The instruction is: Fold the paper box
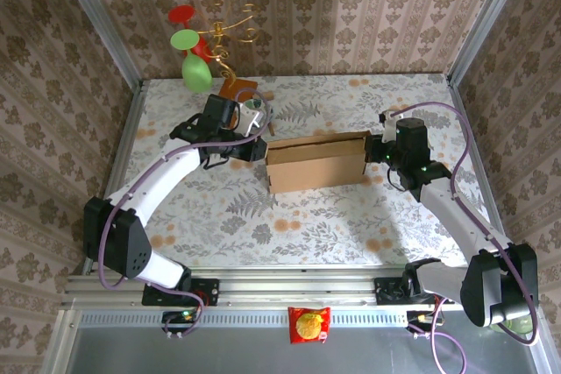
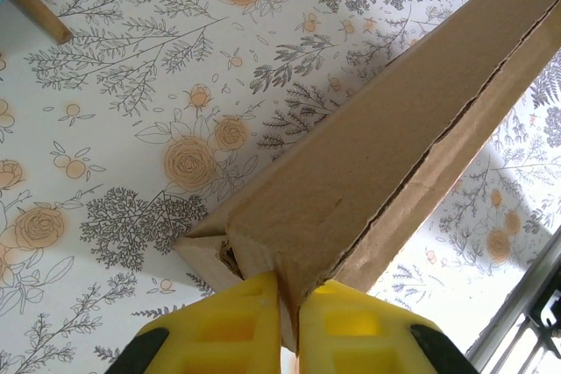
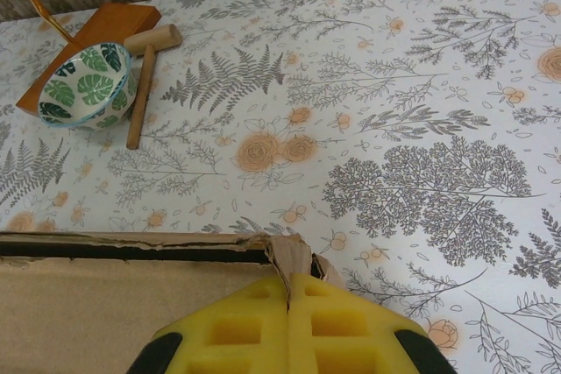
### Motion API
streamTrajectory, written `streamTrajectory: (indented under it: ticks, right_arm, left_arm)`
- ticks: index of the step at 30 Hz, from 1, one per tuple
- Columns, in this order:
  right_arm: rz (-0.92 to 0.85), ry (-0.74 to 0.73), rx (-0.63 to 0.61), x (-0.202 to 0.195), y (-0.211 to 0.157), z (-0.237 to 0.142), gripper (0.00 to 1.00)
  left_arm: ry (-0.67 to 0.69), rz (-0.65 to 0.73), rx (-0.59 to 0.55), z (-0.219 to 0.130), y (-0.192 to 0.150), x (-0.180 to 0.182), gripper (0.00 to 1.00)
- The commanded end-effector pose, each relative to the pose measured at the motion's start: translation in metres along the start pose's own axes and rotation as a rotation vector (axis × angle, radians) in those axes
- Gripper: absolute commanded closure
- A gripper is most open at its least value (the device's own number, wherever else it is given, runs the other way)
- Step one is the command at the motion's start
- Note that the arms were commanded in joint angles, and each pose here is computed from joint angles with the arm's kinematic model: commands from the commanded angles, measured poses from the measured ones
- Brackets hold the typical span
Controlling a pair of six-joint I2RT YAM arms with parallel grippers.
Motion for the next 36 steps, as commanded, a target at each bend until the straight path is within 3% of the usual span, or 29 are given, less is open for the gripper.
streamTrajectory:
  ticks: [1, 17, 36]
  right_arm:
    - [0.007, -0.025, 0.126, -0.005, -0.035, 0.005, 1.00]
    - [0.013, -0.031, 0.124, -0.005, -0.036, 0.005, 1.00]
    - [0.010, -0.034, 0.123, -0.005, -0.039, 0.004, 1.00]
  left_arm:
    - [-0.012, -0.029, 0.009, 0.000, 0.006, -0.007, 0.89]
    - [0.017, -0.261, 0.056, 0.005, 0.000, -0.008, 0.92]
    - [0.021, -0.318, 0.027, 0.015, -0.012, -0.012, 0.97]
Point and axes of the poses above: each hand's point on the last joint's axis, 136 mm out from that joint toward the fingers, its own z axis out along the fingers, its own x axis along the line the jaws close on, y = z × x, the point moved 2 cm from there along -z, back along the fingers, and after that the axes turned 2 degrees about -z, right-handed, at the moved point
